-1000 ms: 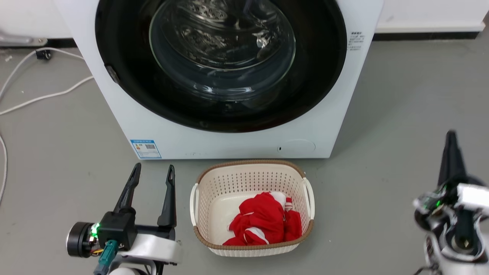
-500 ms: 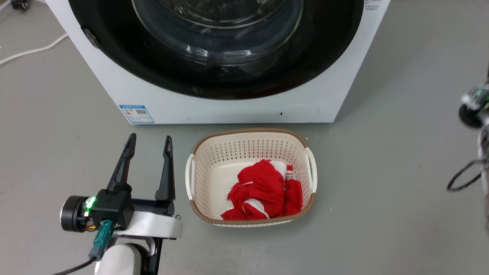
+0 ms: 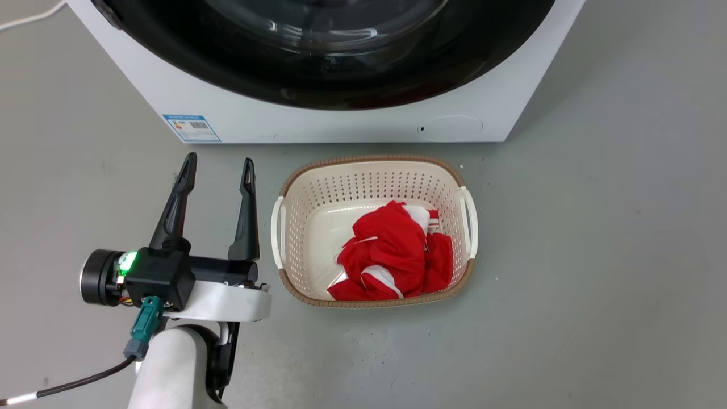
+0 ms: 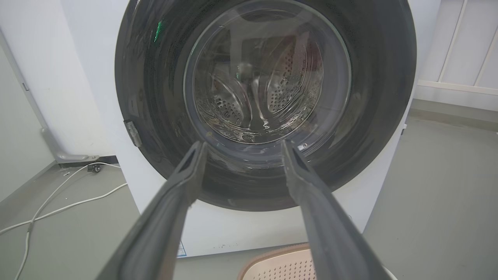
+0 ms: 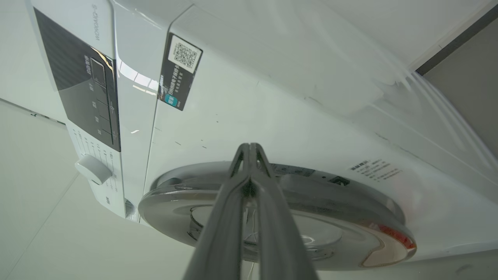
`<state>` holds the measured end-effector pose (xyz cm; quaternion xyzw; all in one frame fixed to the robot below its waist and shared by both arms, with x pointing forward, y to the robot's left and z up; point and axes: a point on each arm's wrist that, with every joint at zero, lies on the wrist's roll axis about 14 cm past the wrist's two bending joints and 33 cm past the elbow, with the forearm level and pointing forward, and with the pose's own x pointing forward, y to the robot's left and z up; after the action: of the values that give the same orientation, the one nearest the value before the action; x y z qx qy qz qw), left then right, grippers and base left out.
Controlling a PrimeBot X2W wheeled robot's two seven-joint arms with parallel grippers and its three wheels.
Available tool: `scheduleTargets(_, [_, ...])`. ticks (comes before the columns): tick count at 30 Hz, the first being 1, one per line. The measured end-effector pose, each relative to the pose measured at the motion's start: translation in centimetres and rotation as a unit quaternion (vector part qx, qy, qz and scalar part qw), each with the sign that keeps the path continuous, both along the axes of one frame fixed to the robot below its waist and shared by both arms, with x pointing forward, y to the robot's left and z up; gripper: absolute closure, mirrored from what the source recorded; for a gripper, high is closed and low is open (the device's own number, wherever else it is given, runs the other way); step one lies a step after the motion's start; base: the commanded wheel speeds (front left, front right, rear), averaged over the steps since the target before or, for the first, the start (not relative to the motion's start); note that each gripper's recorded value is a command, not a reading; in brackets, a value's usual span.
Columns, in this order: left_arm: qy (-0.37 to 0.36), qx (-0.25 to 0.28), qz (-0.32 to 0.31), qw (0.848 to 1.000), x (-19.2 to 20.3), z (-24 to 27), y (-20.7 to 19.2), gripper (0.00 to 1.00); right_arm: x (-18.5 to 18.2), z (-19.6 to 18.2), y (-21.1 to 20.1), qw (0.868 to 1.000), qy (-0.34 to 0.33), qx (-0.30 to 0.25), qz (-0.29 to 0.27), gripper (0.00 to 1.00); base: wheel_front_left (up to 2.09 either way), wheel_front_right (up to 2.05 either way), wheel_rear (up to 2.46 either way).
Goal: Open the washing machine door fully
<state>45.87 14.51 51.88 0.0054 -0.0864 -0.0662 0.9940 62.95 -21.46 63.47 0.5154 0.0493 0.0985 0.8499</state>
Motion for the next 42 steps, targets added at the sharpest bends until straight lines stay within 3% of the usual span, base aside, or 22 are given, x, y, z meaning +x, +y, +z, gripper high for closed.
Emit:
scheduleTargets(3, [0.005,0.004,0.001,1.0,0.8,-0.8,0.1,0.0,2.0,-0.6,3.6,0.995,0.035,-0.06,0.068,1.0,0.0,0.0,0.0])
scheduleTargets(8, [0.015,0.006,0.005,1.0,1.4,-1.9,0.2,0.0,3.4,-2.3,5.7,0.988,0.061,-0.101,0.098,1.0,0.0,0.0,0.0])
scheduleTargets(23, [0.03,0.008,0.012,0.999,3.1,-4.0,0.6,0.0,6.5,-6.7,8.7,0.979,0.104,-0.118,0.129,1.0,0.0,0.0,0.0])
scheduleTargets(34, [0.023,0.004,0.011,1.0,2.8,-3.1,0.4,0.0,4.0,-6.6,10.4,0.964,0.135,-0.101,0.205,1.0,0.0,0.0,0.0])
scheduleTargets(42, [0.008,0.002,0.011,1.0,2.0,-1.3,0.3,0.0,-0.2,-7.4,12.6,0.94,0.162,-0.092,0.286,1.0,0.0,0.0,0.0])
